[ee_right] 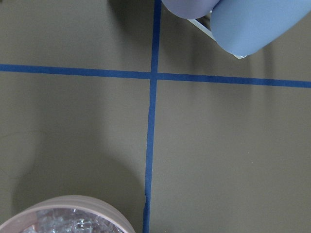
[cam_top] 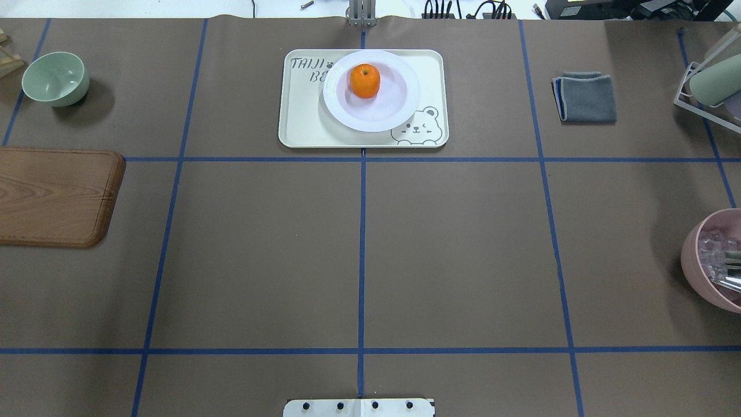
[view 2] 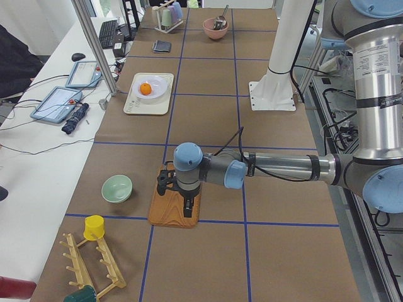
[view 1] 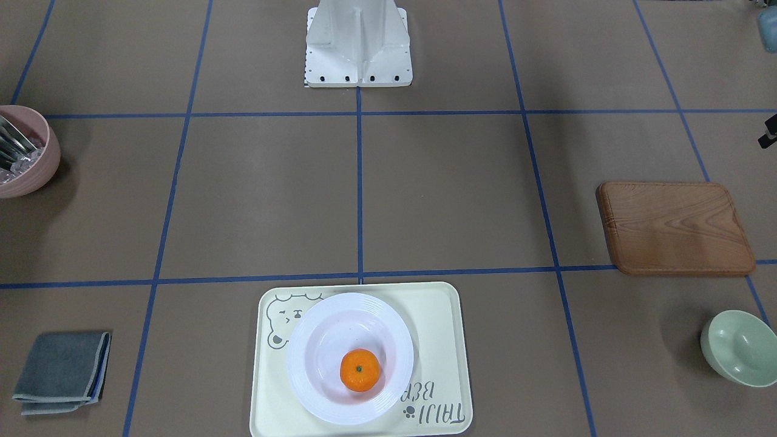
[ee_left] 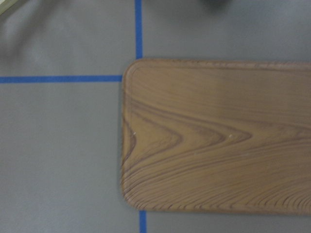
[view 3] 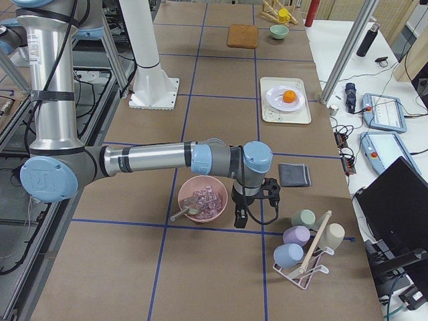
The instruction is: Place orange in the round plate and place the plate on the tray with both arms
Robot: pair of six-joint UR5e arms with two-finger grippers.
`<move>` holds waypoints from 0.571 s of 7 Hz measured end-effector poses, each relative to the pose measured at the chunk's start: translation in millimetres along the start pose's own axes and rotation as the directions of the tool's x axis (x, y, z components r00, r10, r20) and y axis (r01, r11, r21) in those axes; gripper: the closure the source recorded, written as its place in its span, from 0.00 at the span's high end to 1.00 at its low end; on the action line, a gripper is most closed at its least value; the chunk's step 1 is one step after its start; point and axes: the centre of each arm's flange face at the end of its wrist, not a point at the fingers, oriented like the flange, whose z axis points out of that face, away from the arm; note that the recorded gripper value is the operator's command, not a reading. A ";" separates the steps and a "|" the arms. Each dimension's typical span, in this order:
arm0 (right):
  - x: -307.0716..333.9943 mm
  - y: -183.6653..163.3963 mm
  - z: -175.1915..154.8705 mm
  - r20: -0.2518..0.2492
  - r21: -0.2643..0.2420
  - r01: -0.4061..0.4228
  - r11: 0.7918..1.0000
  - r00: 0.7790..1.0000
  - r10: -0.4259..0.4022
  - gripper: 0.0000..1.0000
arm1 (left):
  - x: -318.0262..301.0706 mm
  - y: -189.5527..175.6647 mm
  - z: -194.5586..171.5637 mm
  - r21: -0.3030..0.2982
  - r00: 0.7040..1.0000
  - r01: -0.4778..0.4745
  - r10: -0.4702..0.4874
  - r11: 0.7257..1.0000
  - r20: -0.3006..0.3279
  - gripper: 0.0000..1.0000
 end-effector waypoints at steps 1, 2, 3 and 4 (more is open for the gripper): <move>-0.3 1.1 0.2 0.011 0.002 0.000 1.000 1.000 0.000 1.00 | -14.4 -1.9 -10.2 -0.027 1.000 0.000 0.001 1.000 0.017 0.99; -1.6 1.5 0.1 0.024 0.006 0.001 1.000 1.000 -0.002 1.00 | -20.9 -12.8 -17.7 -0.046 0.999 -0.005 0.006 0.999 0.035 0.99; -2.4 1.5 0.0 0.032 0.007 0.001 1.000 0.999 -0.001 1.00 | -26.4 -22.1 -18.2 -0.059 0.999 -0.003 0.006 0.998 0.044 0.99; -2.4 1.6 0.3 0.034 0.007 0.000 1.000 0.999 0.000 1.00 | -28.4 -28.1 -18.1 -0.063 0.999 -0.003 0.006 0.998 0.045 0.99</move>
